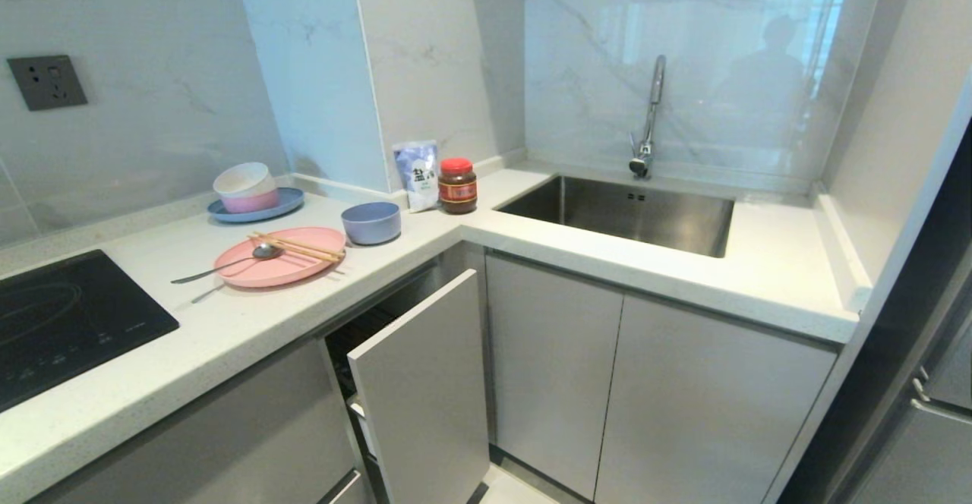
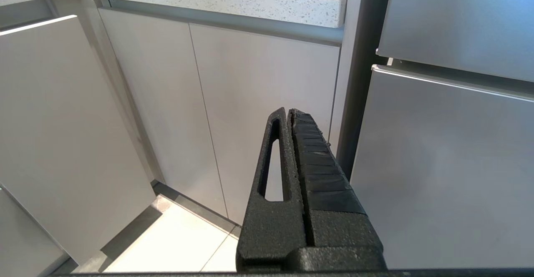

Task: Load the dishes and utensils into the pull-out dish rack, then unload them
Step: Open the cupboard

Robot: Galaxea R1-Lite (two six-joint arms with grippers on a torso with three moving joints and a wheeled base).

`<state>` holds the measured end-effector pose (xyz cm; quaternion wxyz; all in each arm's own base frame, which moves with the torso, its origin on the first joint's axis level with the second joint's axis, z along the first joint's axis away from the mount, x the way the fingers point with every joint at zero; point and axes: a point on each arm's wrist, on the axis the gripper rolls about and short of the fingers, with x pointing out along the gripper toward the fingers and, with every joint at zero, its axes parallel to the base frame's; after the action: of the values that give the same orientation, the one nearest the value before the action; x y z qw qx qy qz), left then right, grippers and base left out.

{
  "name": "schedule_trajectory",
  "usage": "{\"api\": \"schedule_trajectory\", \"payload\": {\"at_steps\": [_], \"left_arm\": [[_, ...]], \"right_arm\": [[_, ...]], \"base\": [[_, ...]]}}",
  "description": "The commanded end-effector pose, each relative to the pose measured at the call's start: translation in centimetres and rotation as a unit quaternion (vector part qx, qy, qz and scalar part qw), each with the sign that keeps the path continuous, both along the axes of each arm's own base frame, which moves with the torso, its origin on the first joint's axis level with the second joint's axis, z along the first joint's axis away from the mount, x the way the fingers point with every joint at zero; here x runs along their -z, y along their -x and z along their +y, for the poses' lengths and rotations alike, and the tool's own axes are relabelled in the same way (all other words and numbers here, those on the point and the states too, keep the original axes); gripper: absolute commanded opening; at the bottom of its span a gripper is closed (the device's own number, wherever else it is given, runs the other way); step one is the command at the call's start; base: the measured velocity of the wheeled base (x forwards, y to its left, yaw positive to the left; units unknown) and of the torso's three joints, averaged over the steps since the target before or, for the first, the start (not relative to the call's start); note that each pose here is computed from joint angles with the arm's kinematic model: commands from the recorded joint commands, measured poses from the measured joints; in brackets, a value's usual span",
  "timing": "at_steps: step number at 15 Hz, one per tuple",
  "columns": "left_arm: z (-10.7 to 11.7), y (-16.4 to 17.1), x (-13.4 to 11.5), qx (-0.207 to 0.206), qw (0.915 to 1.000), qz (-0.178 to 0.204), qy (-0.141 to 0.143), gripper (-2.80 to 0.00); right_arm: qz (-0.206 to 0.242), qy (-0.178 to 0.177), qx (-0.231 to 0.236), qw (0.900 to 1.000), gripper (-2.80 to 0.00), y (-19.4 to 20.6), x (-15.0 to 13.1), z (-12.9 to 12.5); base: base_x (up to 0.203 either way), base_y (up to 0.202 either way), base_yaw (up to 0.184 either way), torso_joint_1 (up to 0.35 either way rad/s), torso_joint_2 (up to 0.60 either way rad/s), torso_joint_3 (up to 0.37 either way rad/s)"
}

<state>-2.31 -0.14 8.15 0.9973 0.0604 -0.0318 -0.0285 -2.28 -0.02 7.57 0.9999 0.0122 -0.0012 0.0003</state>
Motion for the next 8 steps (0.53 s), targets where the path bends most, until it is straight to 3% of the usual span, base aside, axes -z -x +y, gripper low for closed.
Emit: {"api": "schedule_trajectory", "payload": {"at_steps": [1,8], "left_arm": [[0.0,-0.21,0.71,0.0,0.9999,0.013,0.0,-2.8],[0.0,-0.21,0.71,0.0,0.9999,0.013,0.001,-2.8]], "right_arm": [[-0.001,0.0,0.0,1.0,-2.8,0.02,0.05,0.0],[-0.002,0.0,0.0,1.0,-2.8,0.02,0.04,0.0]], "base": [[0.0,0.0,0.0,0.0,0.0,0.0],[0.0,0.0,0.0,0.0,0.0,0.0]]}}
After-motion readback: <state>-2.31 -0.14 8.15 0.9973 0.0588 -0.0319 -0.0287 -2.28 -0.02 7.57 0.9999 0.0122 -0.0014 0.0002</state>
